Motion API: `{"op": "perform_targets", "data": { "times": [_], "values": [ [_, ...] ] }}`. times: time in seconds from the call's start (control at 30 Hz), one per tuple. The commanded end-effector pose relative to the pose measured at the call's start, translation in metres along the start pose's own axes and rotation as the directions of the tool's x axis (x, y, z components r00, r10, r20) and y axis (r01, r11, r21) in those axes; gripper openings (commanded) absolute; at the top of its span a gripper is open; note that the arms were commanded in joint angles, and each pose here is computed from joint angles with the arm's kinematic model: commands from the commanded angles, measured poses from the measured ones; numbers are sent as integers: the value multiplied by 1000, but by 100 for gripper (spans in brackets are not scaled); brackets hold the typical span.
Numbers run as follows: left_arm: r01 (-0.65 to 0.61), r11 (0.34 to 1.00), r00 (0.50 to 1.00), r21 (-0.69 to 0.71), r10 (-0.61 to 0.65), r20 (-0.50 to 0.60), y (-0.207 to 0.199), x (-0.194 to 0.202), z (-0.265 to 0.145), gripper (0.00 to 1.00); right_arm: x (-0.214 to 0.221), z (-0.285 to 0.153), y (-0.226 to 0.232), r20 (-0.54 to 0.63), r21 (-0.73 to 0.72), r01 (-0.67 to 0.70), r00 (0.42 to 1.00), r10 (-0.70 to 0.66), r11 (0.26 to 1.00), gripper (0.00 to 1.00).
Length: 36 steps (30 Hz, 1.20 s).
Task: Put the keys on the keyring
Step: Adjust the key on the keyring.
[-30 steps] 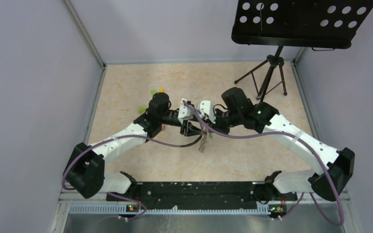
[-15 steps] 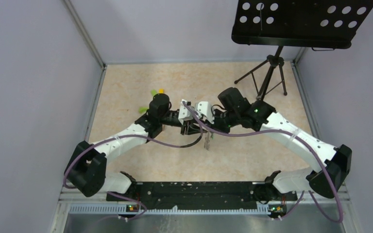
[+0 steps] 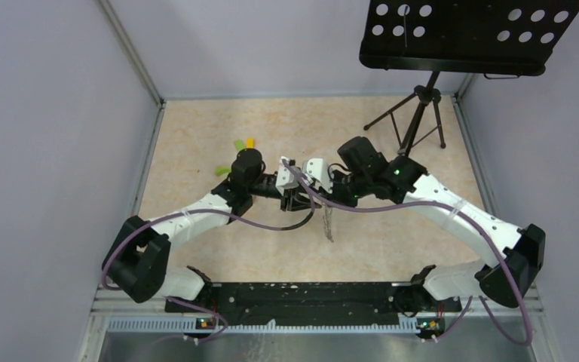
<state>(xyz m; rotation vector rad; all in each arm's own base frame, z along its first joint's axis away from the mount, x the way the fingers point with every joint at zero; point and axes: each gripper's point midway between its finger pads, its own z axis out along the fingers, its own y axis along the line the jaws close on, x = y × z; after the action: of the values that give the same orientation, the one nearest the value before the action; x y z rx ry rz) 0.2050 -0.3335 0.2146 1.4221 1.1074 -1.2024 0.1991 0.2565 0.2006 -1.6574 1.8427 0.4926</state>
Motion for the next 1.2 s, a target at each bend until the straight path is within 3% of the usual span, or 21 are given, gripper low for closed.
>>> {"op": "perform_targets", "data": {
  "times": [0.0,0.23,1.17],
  "values": [
    [-34,999,998,8,33,51,-7,-7,-7,41,-29,-10,-4,117,53,45,992,-51,998,0],
    [-55,998,996,19,54,67,-9,-10,-8,40,-32,-13,-2,133,46,52,989,-58,998,0],
    [-30,999,995,30,27,101,0,-19,-1,17,-25,-3,3,108,2,49,993,-49,999,0]
  ]
}}
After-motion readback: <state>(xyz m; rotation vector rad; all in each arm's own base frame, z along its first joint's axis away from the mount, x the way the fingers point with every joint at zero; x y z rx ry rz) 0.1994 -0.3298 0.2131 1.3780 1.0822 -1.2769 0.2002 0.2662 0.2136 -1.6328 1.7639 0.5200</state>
